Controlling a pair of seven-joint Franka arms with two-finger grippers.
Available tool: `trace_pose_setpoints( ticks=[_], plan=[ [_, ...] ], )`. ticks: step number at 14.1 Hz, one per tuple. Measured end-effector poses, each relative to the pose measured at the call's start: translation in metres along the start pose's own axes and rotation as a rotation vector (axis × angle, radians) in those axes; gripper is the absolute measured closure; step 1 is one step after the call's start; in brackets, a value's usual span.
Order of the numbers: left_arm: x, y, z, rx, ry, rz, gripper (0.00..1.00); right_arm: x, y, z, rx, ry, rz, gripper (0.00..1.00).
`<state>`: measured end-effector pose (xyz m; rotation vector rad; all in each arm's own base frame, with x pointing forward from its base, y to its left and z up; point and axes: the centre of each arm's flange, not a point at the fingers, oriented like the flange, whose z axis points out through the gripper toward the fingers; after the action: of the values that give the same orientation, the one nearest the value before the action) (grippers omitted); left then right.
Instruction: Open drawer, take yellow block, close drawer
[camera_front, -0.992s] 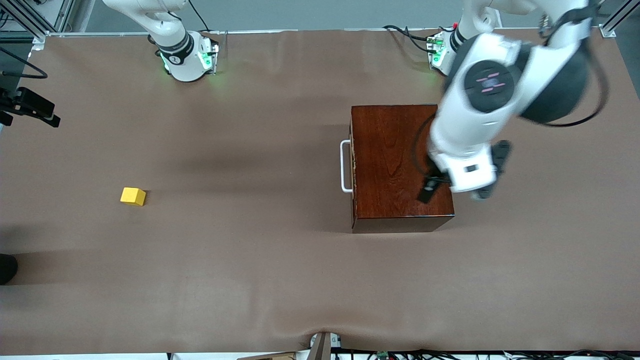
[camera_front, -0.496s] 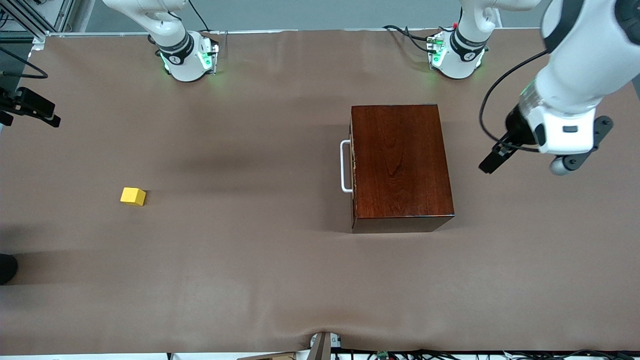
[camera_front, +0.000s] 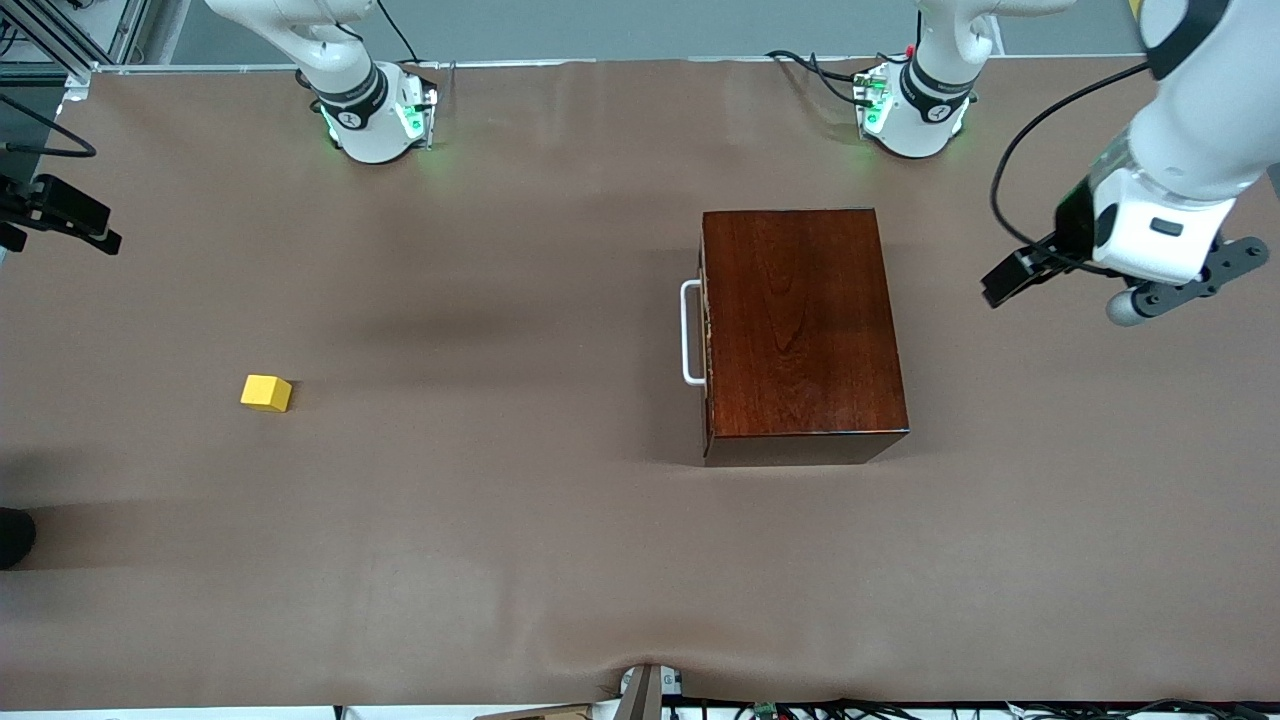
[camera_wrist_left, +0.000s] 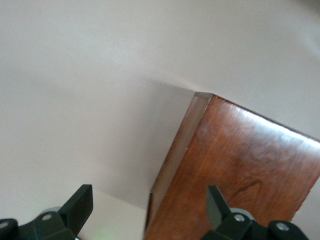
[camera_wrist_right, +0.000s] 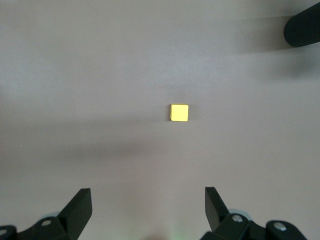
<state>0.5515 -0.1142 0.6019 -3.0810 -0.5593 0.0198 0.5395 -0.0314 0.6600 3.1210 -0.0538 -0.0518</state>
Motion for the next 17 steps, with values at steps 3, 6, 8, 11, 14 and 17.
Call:
trace_pose_setpoints(
  ticks=[3,6,8,11,14,17],
  plan=[
    [-0.001,-0.020,-0.007,0.014,-0.025,0.139,0.00,0.000,0.000,0.000,0.000,0.000,0.000,0.00],
    [-0.005,-0.031,-0.018,0.014,-0.024,0.265,0.00,0.000,0.000,0.000,0.000,-0.003,0.000,0.00],
    [-0.004,-0.050,-0.027,0.014,-0.026,0.335,0.00,-0.001,0.000,0.000,0.000,-0.005,0.000,0.00],
    [-0.003,-0.068,-0.038,0.011,-0.023,0.357,0.00,-0.001,0.000,0.001,0.000,-0.007,0.000,0.00],
    [-0.004,-0.067,-0.047,0.008,-0.012,0.359,0.00,-0.001,0.000,0.001,0.000,-0.007,0.000,0.00],
    [-0.004,-0.068,-0.049,0.008,-0.012,0.358,0.00,-0.001,0.000,0.001,0.000,-0.007,0.000,0.00]
  ],
)
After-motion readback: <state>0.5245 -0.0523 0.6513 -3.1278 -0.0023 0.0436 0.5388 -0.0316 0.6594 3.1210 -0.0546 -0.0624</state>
